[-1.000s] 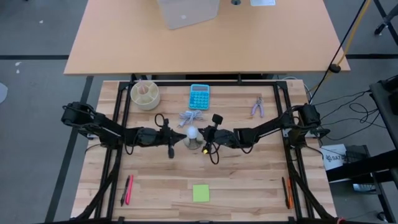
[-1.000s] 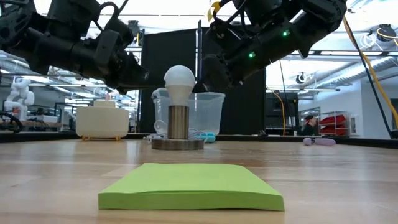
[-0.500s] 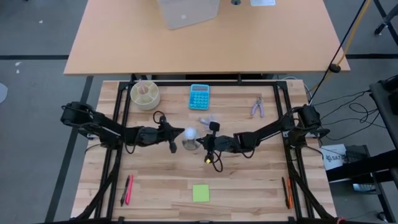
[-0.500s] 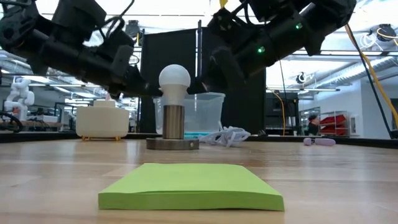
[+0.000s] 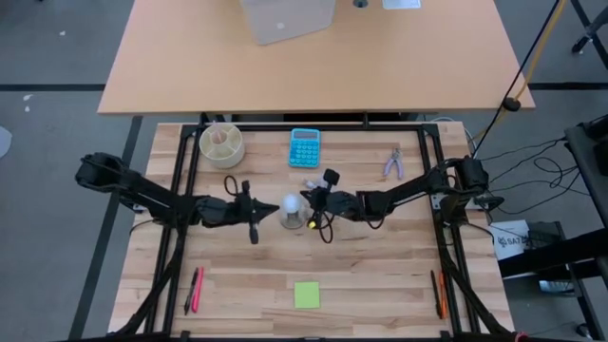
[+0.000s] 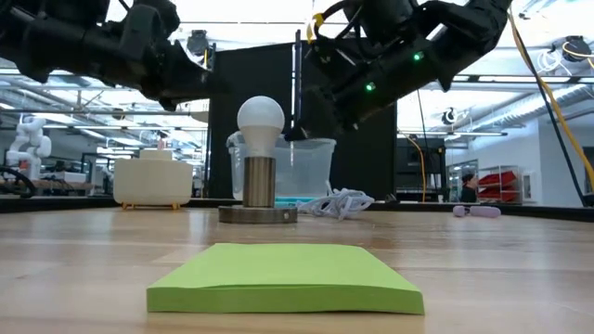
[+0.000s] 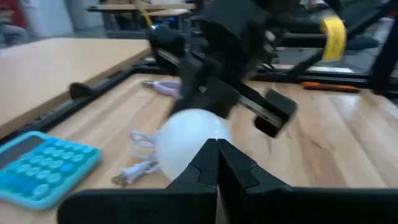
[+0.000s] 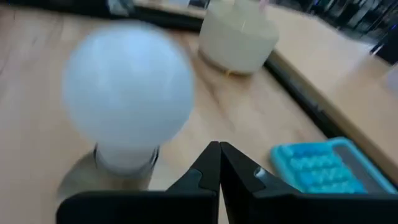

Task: Screw lightbulb
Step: Insert the lightbulb into the lamp

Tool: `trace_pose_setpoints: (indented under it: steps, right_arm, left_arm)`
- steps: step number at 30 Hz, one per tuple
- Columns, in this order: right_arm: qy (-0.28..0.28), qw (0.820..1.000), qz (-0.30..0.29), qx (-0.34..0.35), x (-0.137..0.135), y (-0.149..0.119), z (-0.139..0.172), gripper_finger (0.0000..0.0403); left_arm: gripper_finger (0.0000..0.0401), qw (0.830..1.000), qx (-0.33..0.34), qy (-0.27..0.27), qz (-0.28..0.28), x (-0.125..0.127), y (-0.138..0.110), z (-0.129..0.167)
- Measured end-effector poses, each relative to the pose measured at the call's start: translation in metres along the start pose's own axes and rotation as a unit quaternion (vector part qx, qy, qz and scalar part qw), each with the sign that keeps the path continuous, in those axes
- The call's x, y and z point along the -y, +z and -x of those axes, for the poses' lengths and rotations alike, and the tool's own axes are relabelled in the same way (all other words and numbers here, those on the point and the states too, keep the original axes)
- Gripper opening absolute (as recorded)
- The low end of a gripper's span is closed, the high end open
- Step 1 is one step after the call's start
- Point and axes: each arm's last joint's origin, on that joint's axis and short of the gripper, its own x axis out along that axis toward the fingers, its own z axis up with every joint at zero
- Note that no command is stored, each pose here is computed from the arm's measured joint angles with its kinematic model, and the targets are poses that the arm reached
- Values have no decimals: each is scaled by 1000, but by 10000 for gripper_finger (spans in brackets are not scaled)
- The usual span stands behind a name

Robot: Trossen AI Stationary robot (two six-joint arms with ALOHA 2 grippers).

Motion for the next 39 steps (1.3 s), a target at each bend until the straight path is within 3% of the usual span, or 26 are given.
trace_pose_setpoints:
  steps: [9, 17, 30, 39]
  right_arm:
    - [24, 999, 4, 31, 0, 6, 0, 0]
    - [24, 999, 7, 35, -3, 7, 1, 0]
    - [23, 999, 11, 33, -13, 7, 7, 0]
    - [66, 997, 17, 43, -26, 9, 15, 0]
  left_arm:
    - [0, 999, -36, -24, 14, -5, -14, -10]
    - [0, 998, -49, -10, 25, -11, -19, -15]
    - [0, 997, -51, 32, 42, -18, -20, -16]
    - [0, 989, -65, 117, 64, -26, -25, -16]
